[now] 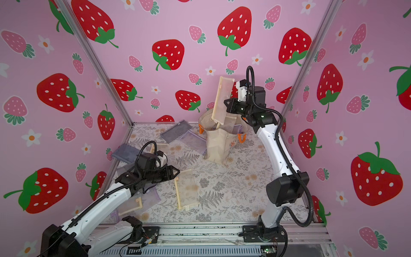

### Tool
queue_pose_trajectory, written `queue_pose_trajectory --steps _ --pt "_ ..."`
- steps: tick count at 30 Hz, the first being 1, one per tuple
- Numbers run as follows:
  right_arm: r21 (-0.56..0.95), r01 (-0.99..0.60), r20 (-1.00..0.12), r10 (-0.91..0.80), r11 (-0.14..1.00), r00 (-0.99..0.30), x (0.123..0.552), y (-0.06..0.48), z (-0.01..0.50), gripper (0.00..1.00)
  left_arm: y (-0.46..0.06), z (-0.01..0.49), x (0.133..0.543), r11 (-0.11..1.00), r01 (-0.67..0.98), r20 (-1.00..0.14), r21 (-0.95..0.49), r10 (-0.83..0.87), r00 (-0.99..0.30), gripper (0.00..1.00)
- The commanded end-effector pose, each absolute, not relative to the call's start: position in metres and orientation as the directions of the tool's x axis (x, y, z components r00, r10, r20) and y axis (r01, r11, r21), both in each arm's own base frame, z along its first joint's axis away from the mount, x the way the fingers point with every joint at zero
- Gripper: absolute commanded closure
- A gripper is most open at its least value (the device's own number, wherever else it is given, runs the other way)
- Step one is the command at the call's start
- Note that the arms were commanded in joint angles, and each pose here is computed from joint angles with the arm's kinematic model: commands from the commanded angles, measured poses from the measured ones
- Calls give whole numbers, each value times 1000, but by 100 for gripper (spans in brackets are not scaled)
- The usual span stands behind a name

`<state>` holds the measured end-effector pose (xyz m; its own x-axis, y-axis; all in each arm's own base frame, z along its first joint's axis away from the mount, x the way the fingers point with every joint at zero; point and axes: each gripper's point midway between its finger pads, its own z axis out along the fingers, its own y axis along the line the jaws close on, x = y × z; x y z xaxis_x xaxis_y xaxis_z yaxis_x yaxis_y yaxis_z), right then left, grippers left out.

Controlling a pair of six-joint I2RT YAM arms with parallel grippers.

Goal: Put the pencil pouch into the canvas bag
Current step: Place the pencil pouch in the canvas bag.

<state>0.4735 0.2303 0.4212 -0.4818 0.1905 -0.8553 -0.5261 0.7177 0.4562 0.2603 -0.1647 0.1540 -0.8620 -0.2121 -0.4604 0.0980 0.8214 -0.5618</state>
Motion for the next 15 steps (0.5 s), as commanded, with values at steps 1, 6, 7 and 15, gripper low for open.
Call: queue_pose_trajectory --steps 1,6,7,15 --pt "432 -470 -852 178 770 -492 497 213 404 100 -170 175 266 803 156 -517 -575 -208 -830 34" --pt "466 -437 -803 161 769 -574 519 216 352 100 -172 179 267 790 165 -530 -590 -225 -817 34" --pt "479 -432 -793 166 764 -587 519 218 344 100 -171 179 267 790 165 -532 -590 -227 -816 34" --pt "571 -385 -720 218 725 -659 508 222 286 100 -171 173 270 799 159 -526 -579 -217 -822 34"
